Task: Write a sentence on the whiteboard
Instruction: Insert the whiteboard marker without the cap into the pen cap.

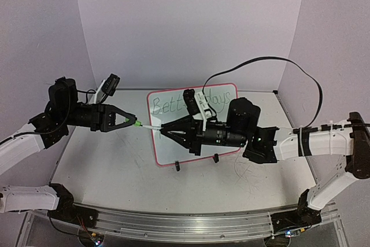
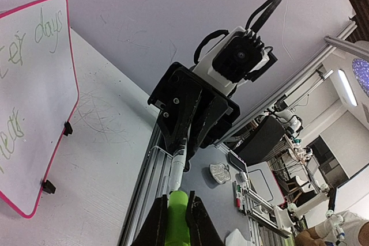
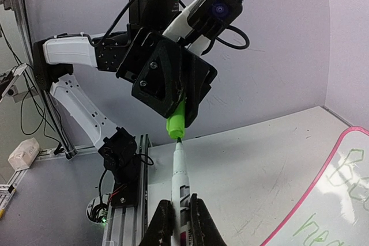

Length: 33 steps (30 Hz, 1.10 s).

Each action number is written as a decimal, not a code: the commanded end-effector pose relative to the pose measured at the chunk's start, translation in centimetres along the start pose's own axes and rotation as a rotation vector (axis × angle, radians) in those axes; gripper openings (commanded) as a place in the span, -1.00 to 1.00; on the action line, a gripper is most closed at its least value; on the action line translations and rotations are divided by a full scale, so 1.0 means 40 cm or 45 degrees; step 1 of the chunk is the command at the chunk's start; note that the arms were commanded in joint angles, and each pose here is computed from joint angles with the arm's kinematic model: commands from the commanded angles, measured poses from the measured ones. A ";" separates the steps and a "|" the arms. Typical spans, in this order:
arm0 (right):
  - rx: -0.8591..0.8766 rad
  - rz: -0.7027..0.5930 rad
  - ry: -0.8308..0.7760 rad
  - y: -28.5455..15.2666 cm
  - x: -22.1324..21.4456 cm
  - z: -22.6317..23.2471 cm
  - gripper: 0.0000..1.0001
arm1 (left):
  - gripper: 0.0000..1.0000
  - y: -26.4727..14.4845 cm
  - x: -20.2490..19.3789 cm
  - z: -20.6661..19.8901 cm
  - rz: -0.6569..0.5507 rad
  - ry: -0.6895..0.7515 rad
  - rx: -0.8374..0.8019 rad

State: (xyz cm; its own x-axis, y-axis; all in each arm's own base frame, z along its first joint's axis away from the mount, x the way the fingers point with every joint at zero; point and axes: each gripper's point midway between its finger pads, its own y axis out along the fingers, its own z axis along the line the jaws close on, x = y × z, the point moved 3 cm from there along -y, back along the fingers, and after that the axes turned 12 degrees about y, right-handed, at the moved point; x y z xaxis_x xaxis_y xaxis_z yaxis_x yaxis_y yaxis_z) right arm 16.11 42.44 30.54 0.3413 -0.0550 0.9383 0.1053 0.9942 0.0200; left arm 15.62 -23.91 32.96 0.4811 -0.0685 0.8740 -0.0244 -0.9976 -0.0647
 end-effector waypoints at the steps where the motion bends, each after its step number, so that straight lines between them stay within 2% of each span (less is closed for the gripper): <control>1: 0.023 -0.123 -0.028 0.002 0.065 0.022 -1.00 | -1.00 -0.003 0.009 -0.021 -0.023 0.060 -0.035; 33: -0.005 -0.119 -0.027 -0.024 0.065 0.027 -1.00 | -1.00 0.002 0.000 0.001 -0.022 0.058 -0.001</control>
State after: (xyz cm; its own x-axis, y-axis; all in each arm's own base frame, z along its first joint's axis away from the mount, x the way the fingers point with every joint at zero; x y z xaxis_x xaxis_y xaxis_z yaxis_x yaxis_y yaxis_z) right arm 16.30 42.36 30.44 0.3444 -0.0601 0.9369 0.1238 0.9921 0.0181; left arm 15.87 -23.91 32.65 0.4803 -0.0612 0.8750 -0.0053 -0.9977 -0.0669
